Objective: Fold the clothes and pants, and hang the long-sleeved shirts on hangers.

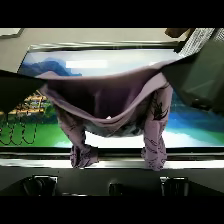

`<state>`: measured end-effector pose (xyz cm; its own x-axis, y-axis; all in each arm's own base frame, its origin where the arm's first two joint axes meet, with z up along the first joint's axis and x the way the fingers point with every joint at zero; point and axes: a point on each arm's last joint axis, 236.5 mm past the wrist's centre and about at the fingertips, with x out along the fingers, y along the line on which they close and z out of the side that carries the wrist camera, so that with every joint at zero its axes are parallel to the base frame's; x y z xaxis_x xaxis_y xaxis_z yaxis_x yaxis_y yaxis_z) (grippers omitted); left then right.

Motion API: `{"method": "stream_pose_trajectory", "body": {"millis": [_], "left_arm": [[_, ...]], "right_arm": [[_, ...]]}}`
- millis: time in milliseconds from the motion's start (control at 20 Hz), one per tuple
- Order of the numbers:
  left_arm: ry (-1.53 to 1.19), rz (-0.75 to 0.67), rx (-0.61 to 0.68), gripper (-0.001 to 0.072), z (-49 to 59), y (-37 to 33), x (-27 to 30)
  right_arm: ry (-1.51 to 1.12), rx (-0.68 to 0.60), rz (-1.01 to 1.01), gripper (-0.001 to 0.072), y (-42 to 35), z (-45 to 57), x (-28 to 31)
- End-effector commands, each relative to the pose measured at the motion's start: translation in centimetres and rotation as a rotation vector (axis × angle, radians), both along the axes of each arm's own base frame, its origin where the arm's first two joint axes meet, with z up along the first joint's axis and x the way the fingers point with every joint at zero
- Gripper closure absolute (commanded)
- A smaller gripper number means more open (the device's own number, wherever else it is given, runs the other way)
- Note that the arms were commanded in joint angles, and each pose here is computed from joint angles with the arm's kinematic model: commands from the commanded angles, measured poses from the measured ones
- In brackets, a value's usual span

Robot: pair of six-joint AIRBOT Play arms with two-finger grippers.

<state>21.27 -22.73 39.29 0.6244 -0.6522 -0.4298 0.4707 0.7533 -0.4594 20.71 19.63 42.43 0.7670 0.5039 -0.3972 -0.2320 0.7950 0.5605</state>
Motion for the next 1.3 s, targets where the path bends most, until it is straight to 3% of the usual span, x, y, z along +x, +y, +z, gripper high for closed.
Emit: {"method": "stream_pose_trajectory", "body": {"millis": [0,50,200,400,600,800,1050,1250], "left_arm": [[0.056,0.018,0.017,0.0682,-0.3,1.1,-0.9],[0.071,0.020,0.035,0.0682,-0.9,1.0,-0.7],[0.140,0.047,0.142,0.0682,-4.3,-0.3,1.4],[0.286,0.040,0.335,0.0682,-12.0,-4.3,5.1],[0.369,0.016,0.404,0.0681,-17.5,-7.0,8.9],[0.442,0.019,0.380,0.0681,-21.6,-6.5,13.6],[0.590,-0.065,0.382,0.0681,-29.6,-8.2,14.9],[0.642,-0.078,0.414,0.0681,-33.0,-9.0,14.4]], "right_arm": [[0.041,0.054,0.050,0.0665,0.7,0.6,-1.2],[0.064,-0.001,0.009,0.0665,-0.2,-0.6,-0.9],[0.069,-0.362,-0.172,0.0666,-5.8,-4.7,1.2],[0.022,-0.628,-0.325,0.0668,-7.6,-7.9,3.5],[0.271,-0.583,-0.441,0.0668,-9.3,-15.1,5.8],[0.474,-0.368,-0.257,0.0667,-7.1,-21.8,10.8],[0.651,-0.409,-0.049,0.0668,-3.2,-30.4,14.1],[0.610,-0.418,-0.058,0.0668,-2.3,-32.9,17.6]]}}
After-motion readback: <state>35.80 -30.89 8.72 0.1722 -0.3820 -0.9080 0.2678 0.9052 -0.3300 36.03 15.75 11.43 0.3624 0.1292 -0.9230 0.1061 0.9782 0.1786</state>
